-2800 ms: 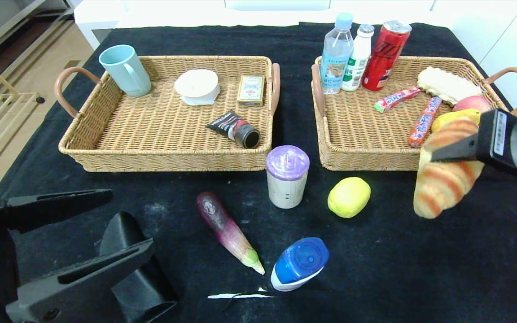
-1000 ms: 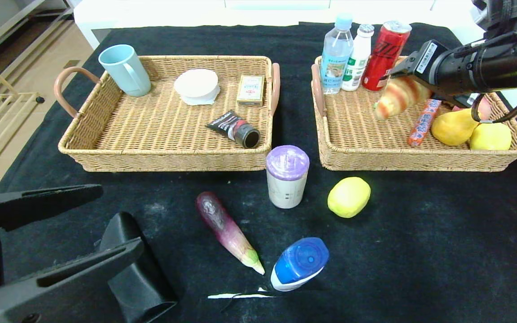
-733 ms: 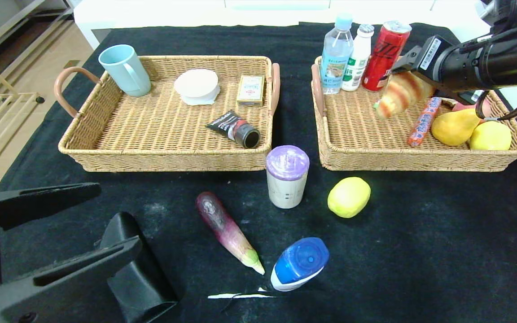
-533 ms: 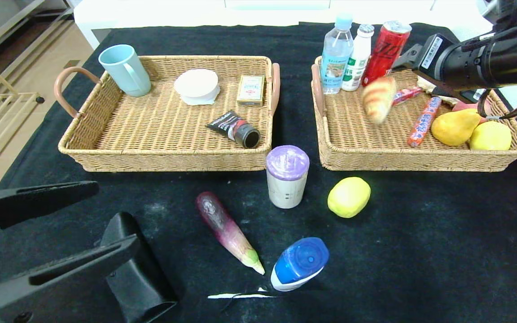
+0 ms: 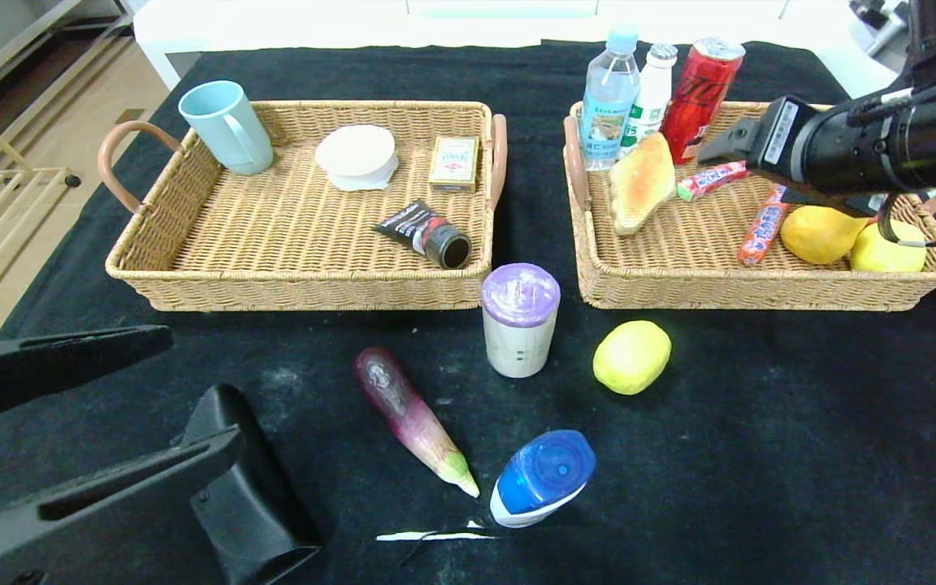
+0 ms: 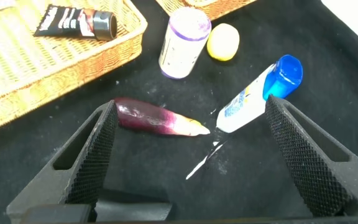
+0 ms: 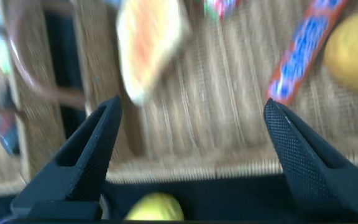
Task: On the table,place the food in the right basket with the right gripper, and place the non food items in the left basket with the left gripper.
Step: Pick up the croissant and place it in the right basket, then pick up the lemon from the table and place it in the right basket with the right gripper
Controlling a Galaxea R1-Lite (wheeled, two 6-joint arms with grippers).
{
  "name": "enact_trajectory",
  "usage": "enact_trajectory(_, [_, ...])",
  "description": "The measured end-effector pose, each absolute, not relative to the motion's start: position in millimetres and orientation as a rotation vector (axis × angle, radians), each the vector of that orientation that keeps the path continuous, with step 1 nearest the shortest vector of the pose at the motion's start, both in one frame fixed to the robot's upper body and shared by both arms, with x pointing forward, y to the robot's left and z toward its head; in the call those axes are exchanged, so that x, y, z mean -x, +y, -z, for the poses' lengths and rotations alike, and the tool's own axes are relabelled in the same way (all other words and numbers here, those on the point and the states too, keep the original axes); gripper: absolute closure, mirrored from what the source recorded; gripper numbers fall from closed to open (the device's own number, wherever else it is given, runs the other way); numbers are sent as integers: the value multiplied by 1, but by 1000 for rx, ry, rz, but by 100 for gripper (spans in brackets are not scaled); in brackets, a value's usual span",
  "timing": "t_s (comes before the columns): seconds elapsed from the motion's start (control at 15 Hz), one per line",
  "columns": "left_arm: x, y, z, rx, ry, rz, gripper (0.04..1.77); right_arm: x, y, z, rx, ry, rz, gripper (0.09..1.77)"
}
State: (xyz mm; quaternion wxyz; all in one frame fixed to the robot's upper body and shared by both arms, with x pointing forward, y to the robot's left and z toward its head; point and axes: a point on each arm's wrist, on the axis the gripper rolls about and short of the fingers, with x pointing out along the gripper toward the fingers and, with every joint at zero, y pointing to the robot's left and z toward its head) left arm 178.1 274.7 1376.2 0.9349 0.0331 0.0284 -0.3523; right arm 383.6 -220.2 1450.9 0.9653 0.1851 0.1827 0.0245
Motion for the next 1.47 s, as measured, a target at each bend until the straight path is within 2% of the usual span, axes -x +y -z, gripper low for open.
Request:
enact_trajectory(0.2, [-177, 275, -1377, -71, 52, 721, 9, -351, -203, -1424, -258, 483, -128, 18])
enact_trajectory(0.47, [-176, 276, -1377, -70, 50, 720, 9, -325, -176, -1406, -177, 533, -175, 17])
enact_trajectory(0.87, [-176, 276, -1377, -70, 48, 720, 9, -332, -136, -1378, -164, 573, -94, 16])
enact_trajectory(1.47, [-176, 276, -1376, -72, 51, 722, 9, -348, -120, -1353, -157, 627, -59, 16])
